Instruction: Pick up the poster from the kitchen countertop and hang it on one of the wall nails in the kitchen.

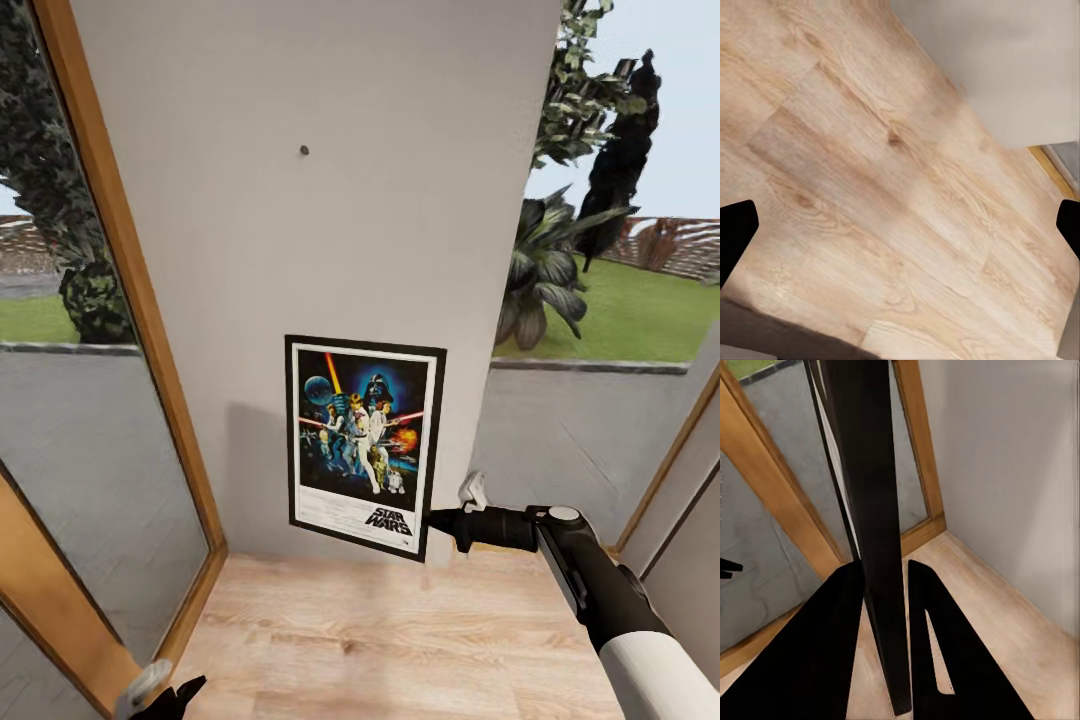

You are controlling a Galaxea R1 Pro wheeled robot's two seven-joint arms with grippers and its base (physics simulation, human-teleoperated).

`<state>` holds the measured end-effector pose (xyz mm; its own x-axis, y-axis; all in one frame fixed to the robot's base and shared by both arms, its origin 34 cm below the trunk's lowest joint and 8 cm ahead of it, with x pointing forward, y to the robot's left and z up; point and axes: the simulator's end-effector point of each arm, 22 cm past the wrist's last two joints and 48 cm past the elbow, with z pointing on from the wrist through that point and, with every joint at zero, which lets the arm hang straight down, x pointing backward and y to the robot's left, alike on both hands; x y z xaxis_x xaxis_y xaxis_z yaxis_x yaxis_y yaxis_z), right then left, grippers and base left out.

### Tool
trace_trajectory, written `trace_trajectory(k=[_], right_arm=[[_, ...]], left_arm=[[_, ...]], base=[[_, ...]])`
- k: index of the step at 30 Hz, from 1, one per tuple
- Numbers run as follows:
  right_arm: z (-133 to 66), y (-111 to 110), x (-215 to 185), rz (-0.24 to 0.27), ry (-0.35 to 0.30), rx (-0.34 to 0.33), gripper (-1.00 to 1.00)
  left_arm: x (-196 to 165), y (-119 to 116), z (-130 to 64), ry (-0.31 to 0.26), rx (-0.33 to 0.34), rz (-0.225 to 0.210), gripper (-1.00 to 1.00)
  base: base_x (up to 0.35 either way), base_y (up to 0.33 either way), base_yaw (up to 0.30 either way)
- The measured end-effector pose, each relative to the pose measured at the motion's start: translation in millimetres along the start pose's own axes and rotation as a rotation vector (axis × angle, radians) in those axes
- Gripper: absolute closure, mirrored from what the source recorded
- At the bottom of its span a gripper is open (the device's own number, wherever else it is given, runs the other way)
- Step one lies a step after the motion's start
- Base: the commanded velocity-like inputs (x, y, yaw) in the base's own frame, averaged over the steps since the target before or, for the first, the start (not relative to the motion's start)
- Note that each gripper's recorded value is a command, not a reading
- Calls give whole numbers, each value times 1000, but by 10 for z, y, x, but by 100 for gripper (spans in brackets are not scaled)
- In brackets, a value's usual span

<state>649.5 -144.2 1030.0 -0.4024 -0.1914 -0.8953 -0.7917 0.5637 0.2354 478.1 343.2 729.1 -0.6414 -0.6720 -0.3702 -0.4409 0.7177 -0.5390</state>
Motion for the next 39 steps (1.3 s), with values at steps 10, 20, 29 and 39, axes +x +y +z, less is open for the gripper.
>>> trace_trajectory(k=[10,20,29,39], right_arm=[[-34,188,-180,-31,-26,-72,100],[-60,395,-637,-9,-42,-80,100],[-106,492,-1484,-31,-74,-85,100],[-152,669,-2522,-47,-74,-94,100]], left_arm=[[247,210,-22,40,-44,-27,-100],[262,229,-26,42,-48,-23,-100],[336,295,-40,57,-64,-30,-100],[458,418,-73,79,-91,-41,-100]], base=[[26,0,0],[0,0,0],[0,0,0],[0,0,0]])
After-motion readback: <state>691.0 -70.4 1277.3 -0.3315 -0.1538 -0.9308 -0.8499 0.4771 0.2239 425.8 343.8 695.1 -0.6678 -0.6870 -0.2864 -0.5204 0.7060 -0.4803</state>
